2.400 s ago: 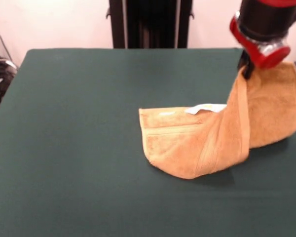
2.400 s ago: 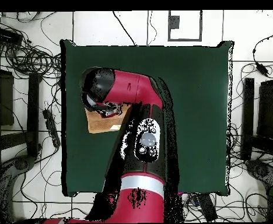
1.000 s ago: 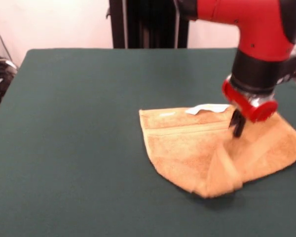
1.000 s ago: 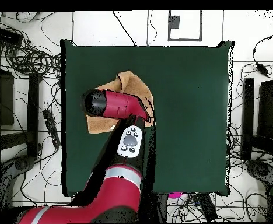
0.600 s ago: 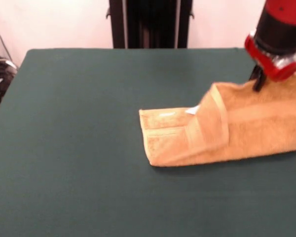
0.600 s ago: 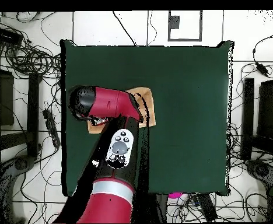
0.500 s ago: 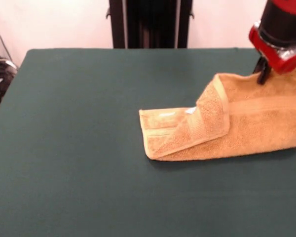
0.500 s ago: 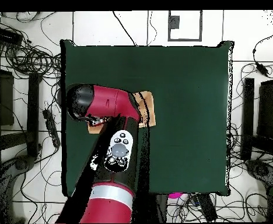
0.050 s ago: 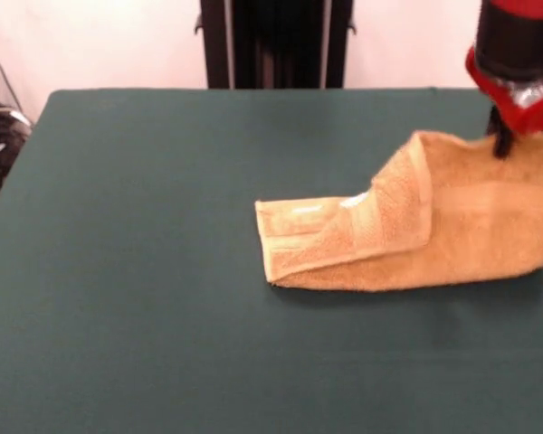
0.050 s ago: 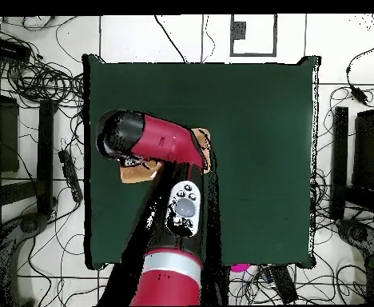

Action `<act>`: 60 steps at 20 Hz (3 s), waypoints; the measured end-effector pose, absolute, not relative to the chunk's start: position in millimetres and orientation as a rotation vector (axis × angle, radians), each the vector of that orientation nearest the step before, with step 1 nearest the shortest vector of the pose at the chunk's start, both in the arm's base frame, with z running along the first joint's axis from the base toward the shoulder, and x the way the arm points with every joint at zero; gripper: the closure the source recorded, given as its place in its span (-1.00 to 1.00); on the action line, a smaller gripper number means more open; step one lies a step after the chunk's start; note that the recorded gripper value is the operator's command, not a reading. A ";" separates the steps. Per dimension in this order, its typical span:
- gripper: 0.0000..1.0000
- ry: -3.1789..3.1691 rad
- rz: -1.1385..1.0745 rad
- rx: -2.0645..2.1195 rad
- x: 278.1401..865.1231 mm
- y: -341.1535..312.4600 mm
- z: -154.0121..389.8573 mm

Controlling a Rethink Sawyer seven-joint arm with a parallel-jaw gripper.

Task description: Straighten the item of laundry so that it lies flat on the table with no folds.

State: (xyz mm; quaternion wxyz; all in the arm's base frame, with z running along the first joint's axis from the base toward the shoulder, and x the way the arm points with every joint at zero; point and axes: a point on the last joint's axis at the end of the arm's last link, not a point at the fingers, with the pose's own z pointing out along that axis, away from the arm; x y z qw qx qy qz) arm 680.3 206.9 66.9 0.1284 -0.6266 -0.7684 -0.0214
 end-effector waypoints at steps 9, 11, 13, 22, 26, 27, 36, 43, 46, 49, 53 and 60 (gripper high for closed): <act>1.00 -2.447 -0.687 -2.207 740.3 130.3 -53.5; 1.00 -2.494 -0.685 -2.222 739.4 136.2 -55.9; 1.00 -2.567 -0.630 -2.280 735.8 151.0 -61.7; 1.00 -2.911 -0.641 -2.406 726.6 219.5 -77.1; 1.00 -2.848 -0.569 -2.711 725.5 211.5 -77.5; 1.00 -2.832 -0.562 -2.756 725.2 211.3 -76.9; 1.00 -2.961 -0.404 -2.563 732.3 195.4 -81.3; -1.00 -2.809 -0.002 -2.160 741.6 156.5 -43.1; -1.00 -2.733 0.112 -2.085 737.6 140.0 -33.9; -1.00 -2.678 0.229 -2.023 730.0 123.3 -26.1; -1.00 -2.700 0.304 -1.974 725.9 113.4 -22.2; -1.00 -2.782 0.332 -1.937 749.0 92.9 -8.0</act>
